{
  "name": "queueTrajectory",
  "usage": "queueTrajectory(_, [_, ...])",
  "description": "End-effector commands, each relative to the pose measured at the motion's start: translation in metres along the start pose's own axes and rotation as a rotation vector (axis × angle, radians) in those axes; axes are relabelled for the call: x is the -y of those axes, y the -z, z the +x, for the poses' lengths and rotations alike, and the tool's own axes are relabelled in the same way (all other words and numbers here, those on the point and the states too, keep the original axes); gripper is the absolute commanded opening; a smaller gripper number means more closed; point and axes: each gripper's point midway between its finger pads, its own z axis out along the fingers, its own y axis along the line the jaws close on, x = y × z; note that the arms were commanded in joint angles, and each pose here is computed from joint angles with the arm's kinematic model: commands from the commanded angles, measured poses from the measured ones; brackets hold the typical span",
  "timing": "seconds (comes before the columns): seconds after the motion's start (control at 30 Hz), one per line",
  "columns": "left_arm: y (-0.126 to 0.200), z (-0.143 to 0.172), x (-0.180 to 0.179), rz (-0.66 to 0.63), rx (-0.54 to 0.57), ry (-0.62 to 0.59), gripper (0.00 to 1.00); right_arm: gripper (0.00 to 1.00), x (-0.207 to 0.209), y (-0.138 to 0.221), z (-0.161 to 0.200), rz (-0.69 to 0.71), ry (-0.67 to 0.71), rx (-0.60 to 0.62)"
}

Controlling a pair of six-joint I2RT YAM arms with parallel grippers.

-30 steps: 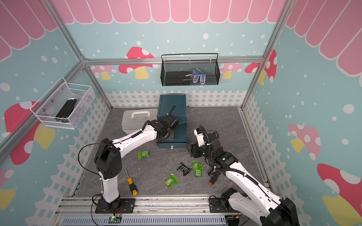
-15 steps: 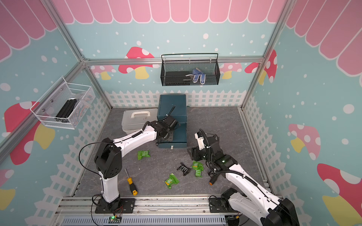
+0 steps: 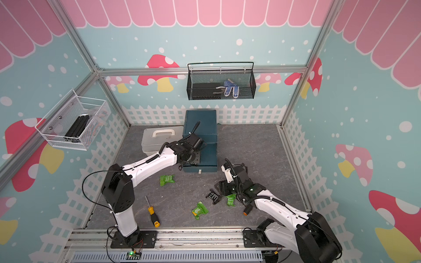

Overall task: Place the cookies into the drawer by color
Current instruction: Place the cookie in the drawer.

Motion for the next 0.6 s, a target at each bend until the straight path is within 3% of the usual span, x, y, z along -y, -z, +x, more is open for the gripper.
queueTrajectory(0.0, [0.033, -0.014, 0.004, 0.059, 0.076, 0.003, 0.61, 0.69, -0.006, -0.008, 0.001, -0.007, 0.040, -0.009])
queueTrajectory(0.2, [0.071, -0.009, -0.006, 0.132, 0.158, 0.045, 0.61, 0.70, -0.008, -0.022, 0.018, 0.036, 0.103, -0.094])
queueTrajectory(0.37, [0.092, 0.017, -0.017, 0.229, 0.210, 0.106, 0.61, 0.71, -0.015, -0.036, 0.033, 0.063, 0.182, -0.165])
queueTrajectory(0.57, [0.104, 0.042, -0.024, 0.292, 0.192, 0.122, 0.61, 0.71, -0.027, -0.044, 0.043, 0.070, 0.252, -0.217])
